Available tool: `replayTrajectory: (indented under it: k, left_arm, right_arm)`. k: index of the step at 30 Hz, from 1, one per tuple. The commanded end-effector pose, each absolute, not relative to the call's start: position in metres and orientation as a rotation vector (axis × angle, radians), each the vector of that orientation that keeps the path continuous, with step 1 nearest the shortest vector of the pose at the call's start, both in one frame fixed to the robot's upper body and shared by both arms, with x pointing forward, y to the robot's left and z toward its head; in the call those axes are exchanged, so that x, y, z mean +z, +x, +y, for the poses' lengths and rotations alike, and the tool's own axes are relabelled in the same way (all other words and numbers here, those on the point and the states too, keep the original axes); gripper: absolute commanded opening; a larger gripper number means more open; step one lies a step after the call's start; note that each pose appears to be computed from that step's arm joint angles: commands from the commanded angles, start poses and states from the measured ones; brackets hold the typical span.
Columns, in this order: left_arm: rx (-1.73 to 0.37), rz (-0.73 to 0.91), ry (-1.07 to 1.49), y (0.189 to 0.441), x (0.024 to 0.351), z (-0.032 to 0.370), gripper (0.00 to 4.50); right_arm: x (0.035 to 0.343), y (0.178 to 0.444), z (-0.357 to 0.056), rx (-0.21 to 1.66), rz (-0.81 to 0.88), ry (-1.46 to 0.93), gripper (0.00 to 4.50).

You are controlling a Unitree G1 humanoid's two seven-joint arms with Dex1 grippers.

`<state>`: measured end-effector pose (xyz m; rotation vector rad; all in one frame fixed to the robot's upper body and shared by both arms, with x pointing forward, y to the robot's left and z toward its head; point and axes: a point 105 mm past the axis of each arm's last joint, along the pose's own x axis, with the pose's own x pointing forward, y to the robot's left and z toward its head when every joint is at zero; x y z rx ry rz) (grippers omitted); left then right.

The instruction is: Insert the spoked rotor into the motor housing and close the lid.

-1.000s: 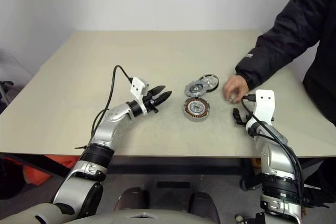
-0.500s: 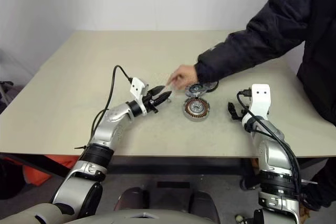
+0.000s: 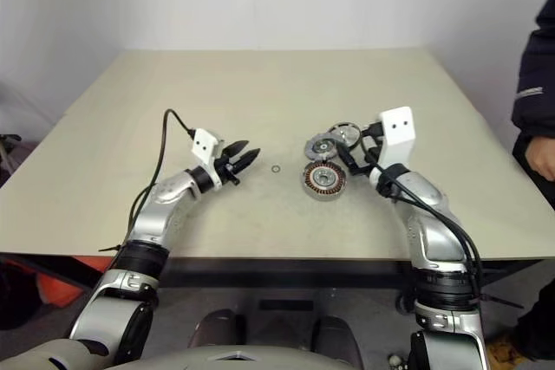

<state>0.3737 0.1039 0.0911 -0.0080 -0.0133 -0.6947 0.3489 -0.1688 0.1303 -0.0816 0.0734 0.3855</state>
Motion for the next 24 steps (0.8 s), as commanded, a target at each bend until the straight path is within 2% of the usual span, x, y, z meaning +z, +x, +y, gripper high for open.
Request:
replayTrajectory:
  k: [1,10,19,24]
  left_arm:
    - [-0.693,-0.074,0.040,0.372,0.109,0.120,2.07]
    - [-0.986,0.004,0.194,0.352,0.109,0.105,2.07]
    - [-1.084,0.113,0.228,0.375,0.095,0.083,2.07]
    - [-1.117,0.171,0.212,0.383,0.085,0.071,2.07]
  right_arm:
    - [0.153,0.351,-0.159,0.436,-0.027,-0.129,4.50]
    - [0.159,0.353,-0.160,0.489,-0.054,-0.180,4.50]
    - [0.159,0.351,-0.166,0.452,-0.071,-0.187,4.50]
    - [0.153,0.338,-0.171,0.477,-0.043,-0.176,4.50]
